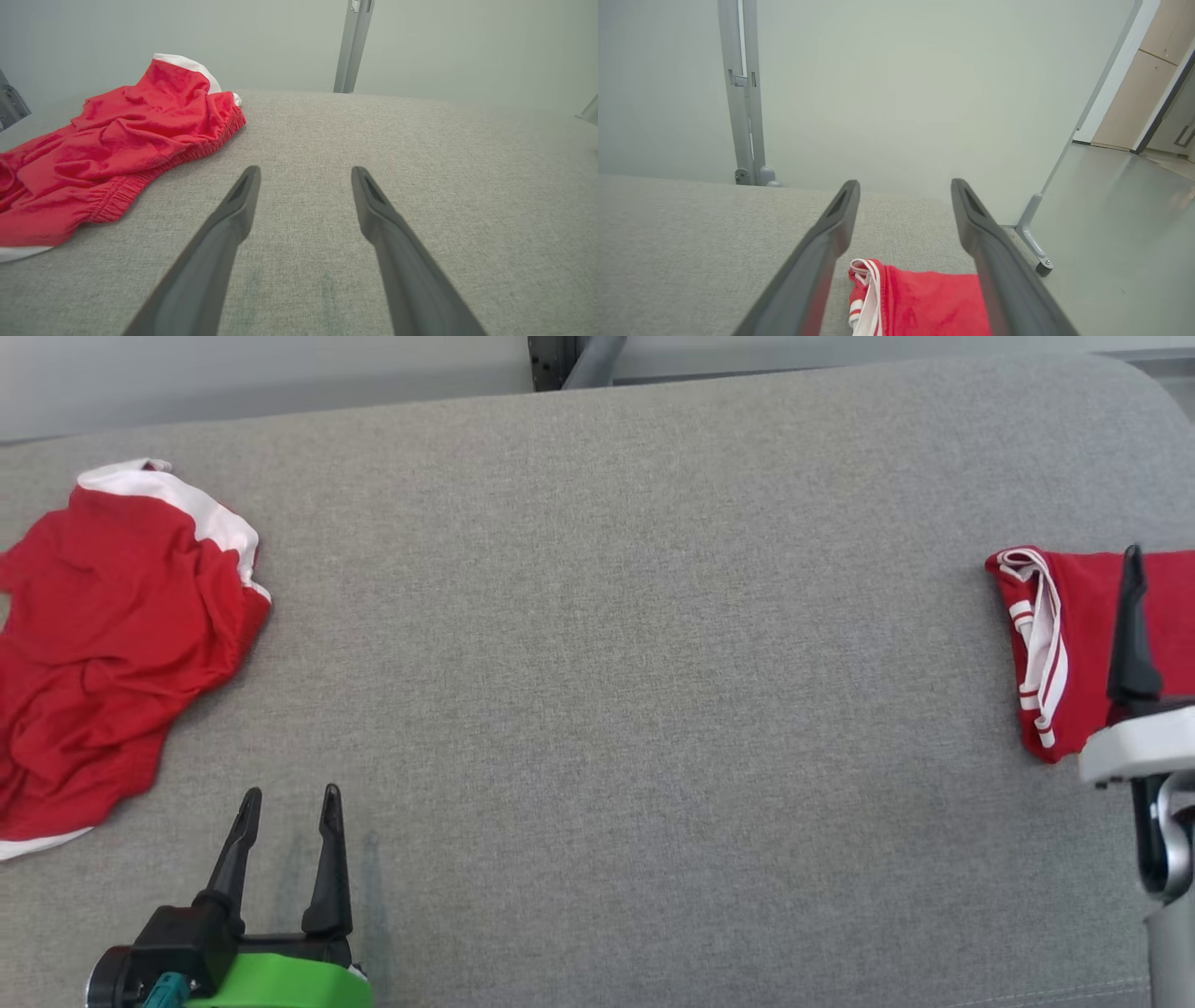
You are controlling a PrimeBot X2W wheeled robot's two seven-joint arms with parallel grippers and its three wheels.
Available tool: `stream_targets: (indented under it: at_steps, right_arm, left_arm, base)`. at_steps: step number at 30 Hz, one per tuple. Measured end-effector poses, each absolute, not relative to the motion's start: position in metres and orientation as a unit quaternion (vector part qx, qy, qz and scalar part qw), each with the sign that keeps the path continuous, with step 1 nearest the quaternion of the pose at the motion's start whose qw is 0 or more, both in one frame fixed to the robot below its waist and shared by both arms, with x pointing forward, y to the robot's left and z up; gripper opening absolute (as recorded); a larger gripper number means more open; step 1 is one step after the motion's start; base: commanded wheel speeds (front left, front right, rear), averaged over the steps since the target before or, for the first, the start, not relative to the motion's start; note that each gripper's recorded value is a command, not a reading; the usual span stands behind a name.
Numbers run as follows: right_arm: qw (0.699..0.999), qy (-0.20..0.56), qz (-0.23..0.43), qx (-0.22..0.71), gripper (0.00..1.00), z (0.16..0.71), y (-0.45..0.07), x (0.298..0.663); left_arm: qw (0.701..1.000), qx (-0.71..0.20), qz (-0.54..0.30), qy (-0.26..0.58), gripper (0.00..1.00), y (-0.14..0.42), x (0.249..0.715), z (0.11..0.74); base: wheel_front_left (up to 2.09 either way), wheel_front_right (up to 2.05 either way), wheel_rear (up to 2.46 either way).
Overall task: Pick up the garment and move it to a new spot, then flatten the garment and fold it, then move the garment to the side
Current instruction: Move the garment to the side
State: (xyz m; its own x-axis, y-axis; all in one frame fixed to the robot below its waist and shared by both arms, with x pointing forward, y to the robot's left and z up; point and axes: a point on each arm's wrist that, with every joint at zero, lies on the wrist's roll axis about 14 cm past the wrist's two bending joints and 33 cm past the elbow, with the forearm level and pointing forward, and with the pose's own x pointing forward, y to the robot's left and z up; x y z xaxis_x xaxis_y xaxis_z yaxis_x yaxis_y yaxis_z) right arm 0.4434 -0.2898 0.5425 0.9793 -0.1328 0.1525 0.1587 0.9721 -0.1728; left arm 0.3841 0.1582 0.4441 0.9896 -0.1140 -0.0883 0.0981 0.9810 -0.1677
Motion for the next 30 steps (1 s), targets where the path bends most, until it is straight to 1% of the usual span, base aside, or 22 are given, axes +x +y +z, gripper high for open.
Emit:
stream_targets:
  at_steps: [4,10,15,18,24,30]
  right_arm:
    - [0.994,-0.070,-0.054,-0.064,1.00,0.532,-0.264,0.421]
    - [0.998,-0.025,-0.047,-0.029,1.00,0.498,-0.244,0.394]
    - [0.999,-0.014,-0.033,-0.028,1.00,0.490,-0.231,0.386]
    - [1.000,-0.001,-0.013,-0.027,1.00,0.482,-0.216,0.380]
    - [1.000,0.000,0.010,-0.017,1.00,0.480,-0.199,0.370]
    - [1.000,-0.003,0.019,-0.005,1.00,0.482,-0.192,0.365]
  left_arm:
    - [0.995,-0.081,-0.035,0.040,1.00,0.170,0.374,0.451]
    - [0.996,-0.085,-0.016,0.033,1.00,0.181,0.363,0.457]
    - [0.996,-0.086,-0.010,0.034,1.00,0.185,0.357,0.456]
    - [0.996,-0.086,-0.007,0.034,1.00,0.186,0.354,0.457]
    - [0.995,-0.090,-0.003,0.037,1.00,0.186,0.347,0.455]
    - [0.995,-0.094,-0.002,0.033,1.00,0.186,0.343,0.457]
  base:
    - [0.00,0.00,0.00]
    - [0.00,0.00,0.00]
    - [0.00,0.00,0.00]
    - [0.00,0.00,0.00]
    - [0.00,0.00,0.00]
    - [0.00,0.00,0.00]
